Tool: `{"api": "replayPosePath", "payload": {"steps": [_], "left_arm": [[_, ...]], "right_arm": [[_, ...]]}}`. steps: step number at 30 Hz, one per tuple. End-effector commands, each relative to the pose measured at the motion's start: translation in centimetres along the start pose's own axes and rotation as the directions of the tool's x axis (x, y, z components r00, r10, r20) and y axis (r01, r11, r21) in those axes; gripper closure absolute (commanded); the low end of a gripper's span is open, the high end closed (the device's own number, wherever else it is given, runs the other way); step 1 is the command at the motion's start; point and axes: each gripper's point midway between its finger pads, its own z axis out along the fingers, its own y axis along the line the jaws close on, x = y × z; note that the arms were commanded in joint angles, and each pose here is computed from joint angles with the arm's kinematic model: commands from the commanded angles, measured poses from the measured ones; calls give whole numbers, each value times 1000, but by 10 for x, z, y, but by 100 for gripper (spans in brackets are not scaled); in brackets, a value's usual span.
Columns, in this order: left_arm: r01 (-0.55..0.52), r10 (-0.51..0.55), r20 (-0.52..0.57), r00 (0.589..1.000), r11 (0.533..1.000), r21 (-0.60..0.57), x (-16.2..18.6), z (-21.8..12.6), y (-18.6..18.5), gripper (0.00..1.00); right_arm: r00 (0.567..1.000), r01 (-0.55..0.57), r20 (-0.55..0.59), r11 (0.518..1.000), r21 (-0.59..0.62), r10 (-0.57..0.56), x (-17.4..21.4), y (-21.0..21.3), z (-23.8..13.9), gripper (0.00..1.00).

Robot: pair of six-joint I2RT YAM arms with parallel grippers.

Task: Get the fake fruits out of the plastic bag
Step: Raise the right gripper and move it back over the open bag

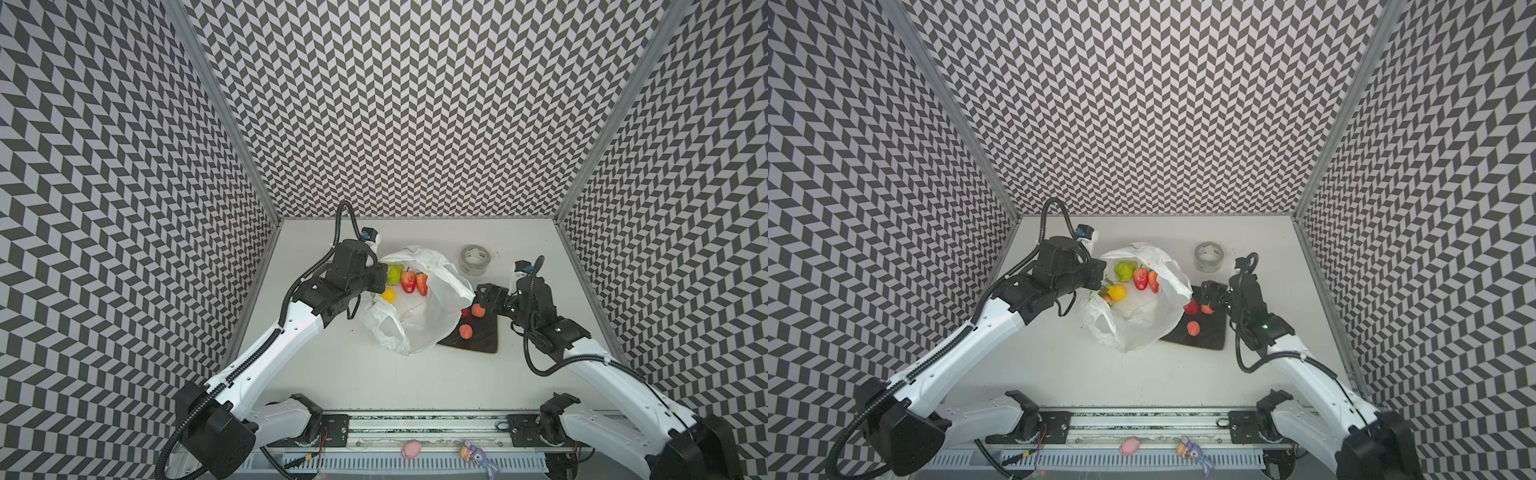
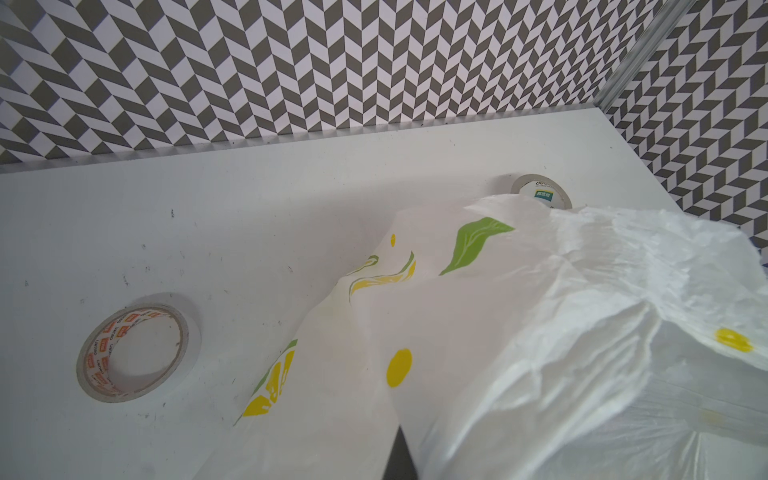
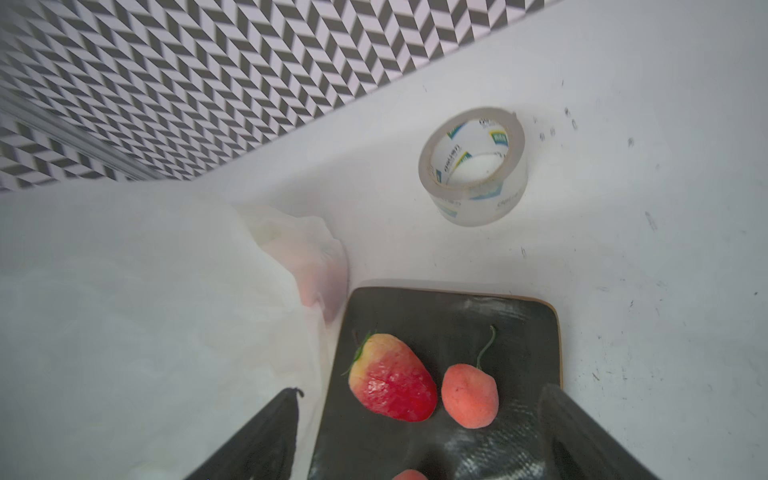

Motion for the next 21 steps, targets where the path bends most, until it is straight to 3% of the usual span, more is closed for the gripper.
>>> {"api": "replayPosePath", "payload": {"steps": [1, 4, 8, 11, 13, 16, 21], "left_arm": [[-1, 1, 48, 999, 1000, 7, -16, -8, -2, 100], [-5, 5, 49, 999, 1000, 9, -18, -7, -3, 100], [-10, 9, 55, 998, 1000, 12, -21, -8, -4, 100], [-12, 11, 58, 998, 1000, 13, -22, -8, -5, 100], [-11, 10, 59, 998, 1000, 16, -22, -9, -5, 100], [-10, 10, 59, 998, 1000, 16, -22, -9, -5, 100], [-7, 6, 65, 998, 1000, 15, -24, -11, -5, 100]], "right_arm": [[993, 49, 107, 998, -46, -44, -37, 16, -40, 15], [983, 138, 139, 982, -129, -120, -53, 39, -69, 20], [956, 276, 177, 918, -286, -233, -64, 77, -104, 28], [914, 399, 242, 823, -405, -325, -69, 106, -132, 33], [875, 484, 293, 732, -480, -386, -66, 125, -150, 36], [826, 563, 347, 630, -535, -444, -59, 140, -162, 40], [755, 651, 403, 517, -556, -518, -42, 155, -157, 50]]}}
